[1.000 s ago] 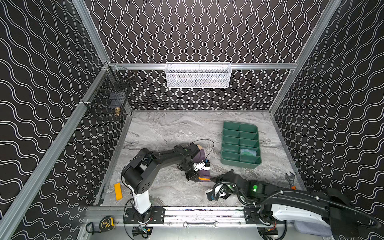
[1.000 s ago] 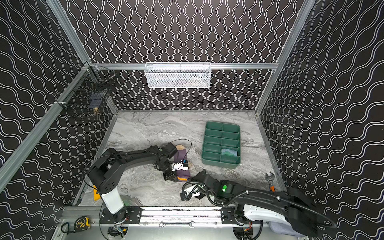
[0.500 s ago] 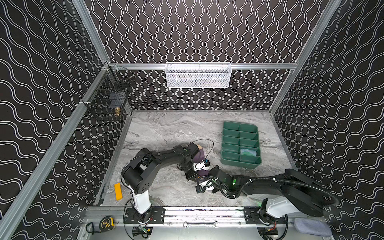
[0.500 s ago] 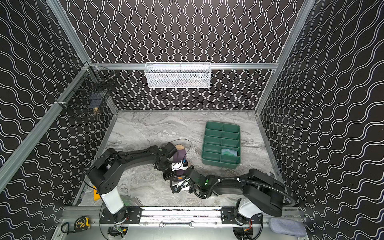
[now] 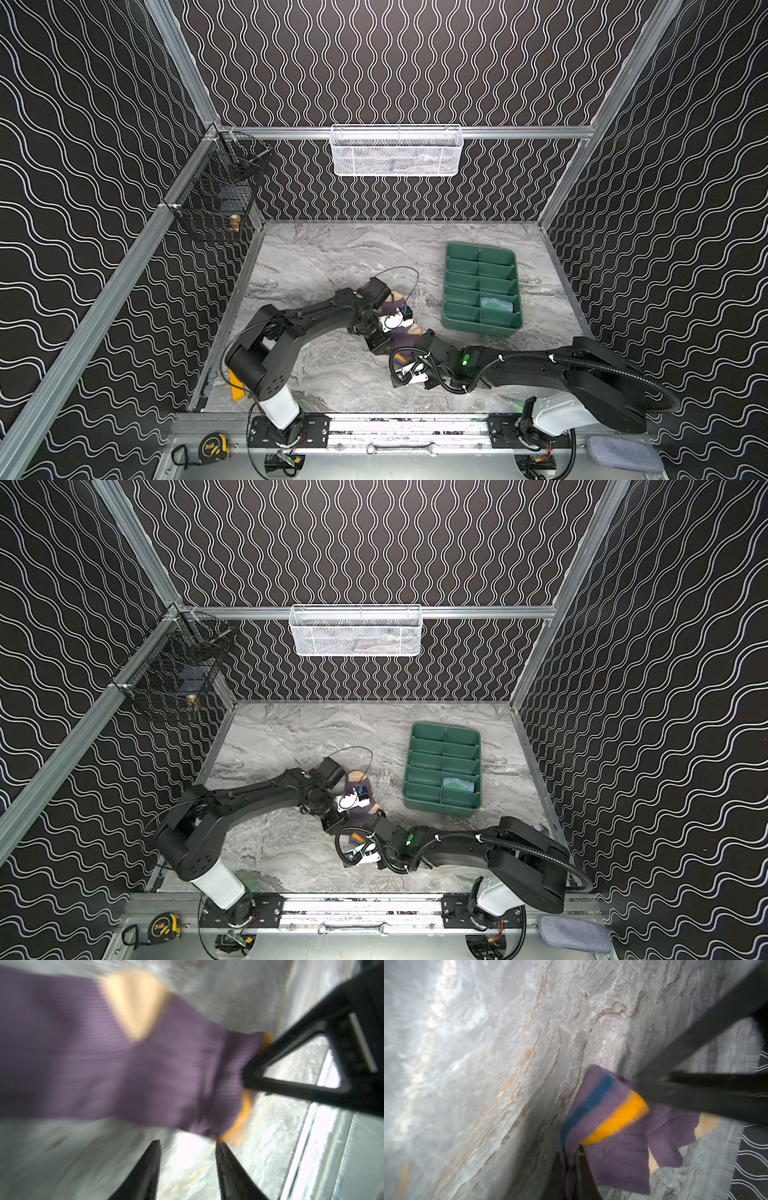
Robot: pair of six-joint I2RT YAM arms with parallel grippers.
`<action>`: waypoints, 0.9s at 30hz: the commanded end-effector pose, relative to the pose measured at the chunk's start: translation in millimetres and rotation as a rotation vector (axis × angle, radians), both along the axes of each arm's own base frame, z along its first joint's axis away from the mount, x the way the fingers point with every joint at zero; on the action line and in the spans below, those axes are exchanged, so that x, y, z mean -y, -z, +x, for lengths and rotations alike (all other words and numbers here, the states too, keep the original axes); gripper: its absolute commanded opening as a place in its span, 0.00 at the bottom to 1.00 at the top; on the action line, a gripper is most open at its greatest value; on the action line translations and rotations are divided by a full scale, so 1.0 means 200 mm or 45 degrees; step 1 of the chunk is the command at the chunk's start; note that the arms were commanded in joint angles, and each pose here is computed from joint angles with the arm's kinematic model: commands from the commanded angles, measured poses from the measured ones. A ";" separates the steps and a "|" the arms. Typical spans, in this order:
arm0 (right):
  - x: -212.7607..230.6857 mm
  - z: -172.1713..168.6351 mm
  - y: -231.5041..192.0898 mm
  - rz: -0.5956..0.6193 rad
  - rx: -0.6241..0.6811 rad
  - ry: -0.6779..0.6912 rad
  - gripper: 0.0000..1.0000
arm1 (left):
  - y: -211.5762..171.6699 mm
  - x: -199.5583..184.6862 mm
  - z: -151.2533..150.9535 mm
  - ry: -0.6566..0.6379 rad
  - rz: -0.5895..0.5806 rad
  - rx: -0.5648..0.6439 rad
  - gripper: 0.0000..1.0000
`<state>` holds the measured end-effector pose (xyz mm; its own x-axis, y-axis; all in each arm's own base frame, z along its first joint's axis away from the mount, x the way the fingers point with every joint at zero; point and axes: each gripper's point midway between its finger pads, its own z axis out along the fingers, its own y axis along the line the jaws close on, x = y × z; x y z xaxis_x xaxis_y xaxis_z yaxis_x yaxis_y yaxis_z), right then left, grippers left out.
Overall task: Roll the socks
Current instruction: 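Bring the right gripper back to pinch the rolled cuff beside the left gripper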
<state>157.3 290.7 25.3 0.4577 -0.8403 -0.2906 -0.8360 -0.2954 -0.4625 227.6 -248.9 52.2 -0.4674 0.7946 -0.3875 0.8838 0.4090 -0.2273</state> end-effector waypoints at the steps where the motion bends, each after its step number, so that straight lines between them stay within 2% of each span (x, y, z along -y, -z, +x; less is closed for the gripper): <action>1: 0.10 -0.10 0.04 -0.102 -0.155 0.014 0.00 | -0.07 -0.04 0.19 -0.191 -0.004 0.171 0.50; 5: 0.10 -0.16 -0.01 -0.126 -0.242 0.002 0.00 | -0.09 -0.02 0.39 -0.352 0.008 0.273 0.49; 10: 0.09 -0.19 -0.03 -0.179 -0.325 -0.020 0.00 | 0.00 0.04 0.56 -0.426 0.073 0.274 0.42; 17: 0.01 -0.23 -0.08 -0.227 -0.467 -0.047 0.00 | 0.14 0.09 0.60 -0.377 0.124 0.201 0.36; 23: -0.03 -0.22 -0.10 -0.316 -0.801 0.057 0.00 | 0.17 0.12 0.62 -0.343 0.123 0.191 0.35; 27: -0.04 -0.19 -0.09 -0.346 -0.959 0.123 0.00 | 0.17 0.15 0.63 -0.333 0.101 0.179 0.34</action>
<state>140.8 309.8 39.5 0.2128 -0.9320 -0.2935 -0.9554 -0.2614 0.1375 357.3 -277.5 20.8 -0.6089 0.6756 -0.4157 0.7574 0.6509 -0.0517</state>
